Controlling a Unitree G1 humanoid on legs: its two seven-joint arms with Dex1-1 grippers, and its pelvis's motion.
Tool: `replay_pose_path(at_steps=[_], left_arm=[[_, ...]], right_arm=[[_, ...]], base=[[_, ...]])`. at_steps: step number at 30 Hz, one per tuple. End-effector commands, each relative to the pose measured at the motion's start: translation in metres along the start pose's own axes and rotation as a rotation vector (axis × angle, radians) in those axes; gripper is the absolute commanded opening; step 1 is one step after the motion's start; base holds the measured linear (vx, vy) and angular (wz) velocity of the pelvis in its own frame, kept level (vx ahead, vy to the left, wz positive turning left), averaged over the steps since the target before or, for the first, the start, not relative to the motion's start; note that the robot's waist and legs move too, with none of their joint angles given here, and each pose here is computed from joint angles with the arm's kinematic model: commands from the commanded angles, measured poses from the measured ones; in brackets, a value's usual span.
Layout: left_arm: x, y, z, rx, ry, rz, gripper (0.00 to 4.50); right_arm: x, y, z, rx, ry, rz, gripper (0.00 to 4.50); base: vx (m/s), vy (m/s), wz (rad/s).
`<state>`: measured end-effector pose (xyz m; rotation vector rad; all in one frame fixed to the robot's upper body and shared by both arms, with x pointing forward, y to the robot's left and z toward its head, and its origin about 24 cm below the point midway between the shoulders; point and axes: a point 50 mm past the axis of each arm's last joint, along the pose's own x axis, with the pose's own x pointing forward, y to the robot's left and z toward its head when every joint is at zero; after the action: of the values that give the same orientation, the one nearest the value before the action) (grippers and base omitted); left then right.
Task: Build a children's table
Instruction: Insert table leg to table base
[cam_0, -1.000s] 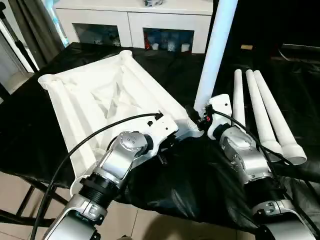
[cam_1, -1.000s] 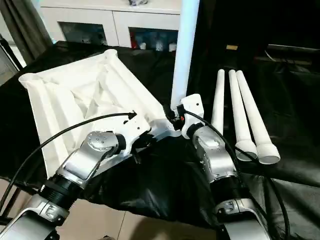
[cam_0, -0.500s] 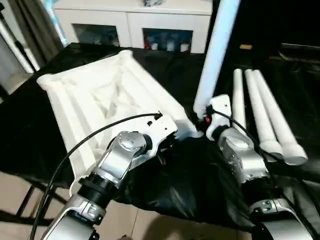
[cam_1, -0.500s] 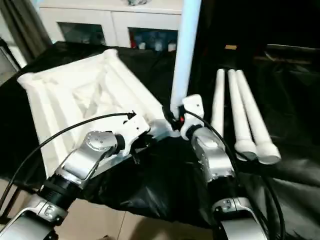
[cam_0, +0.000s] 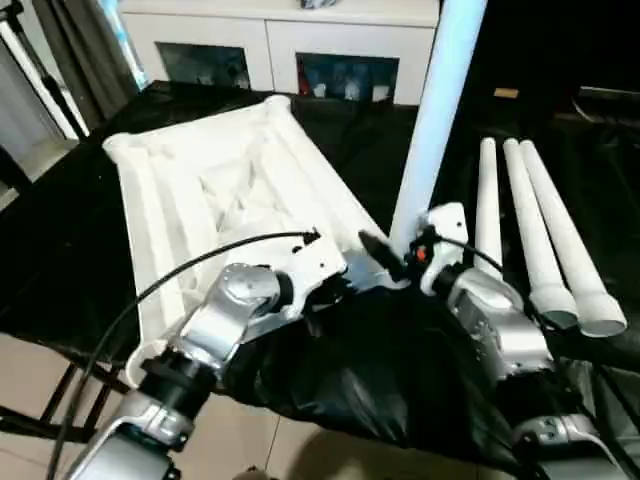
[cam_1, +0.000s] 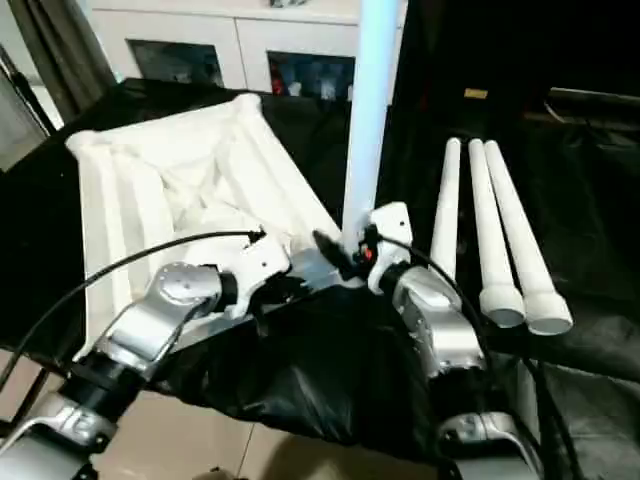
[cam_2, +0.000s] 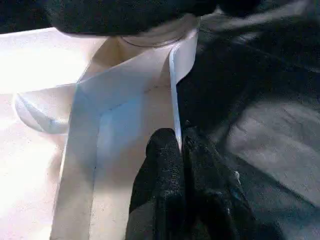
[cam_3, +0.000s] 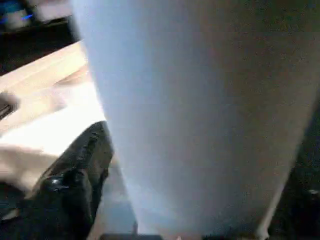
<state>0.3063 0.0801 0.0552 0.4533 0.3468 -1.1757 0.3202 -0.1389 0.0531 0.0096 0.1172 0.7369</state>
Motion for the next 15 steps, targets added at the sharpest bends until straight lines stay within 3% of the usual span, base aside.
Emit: replay_pose_path(at_steps=[1, 12, 15], left_arm=[[0.002, -0.010, 0.003, 0.045, -0.020, -0.100, 0.00], [-0.021, -0.009, -0.009, 0.078, -0.006, -0.295, 0.00], [-0.027, -0.007, -0.013, 0.087, 0.015, -0.327, 0.00]], right_arm=[[-0.003, 0.008, 0.001, -0.019, 0.016, 0.100, 3.97], [-0.037, 0.008, -0.003, -0.079, 0.152, 0.327, 3.97], [-0.040, 0.007, -0.003, -0.085, 0.168, 0.354, 3.62]], base=[[0.000, 0.000, 0.00], [0.000, 0.000, 0.00], [0.000, 0.000, 0.00]])
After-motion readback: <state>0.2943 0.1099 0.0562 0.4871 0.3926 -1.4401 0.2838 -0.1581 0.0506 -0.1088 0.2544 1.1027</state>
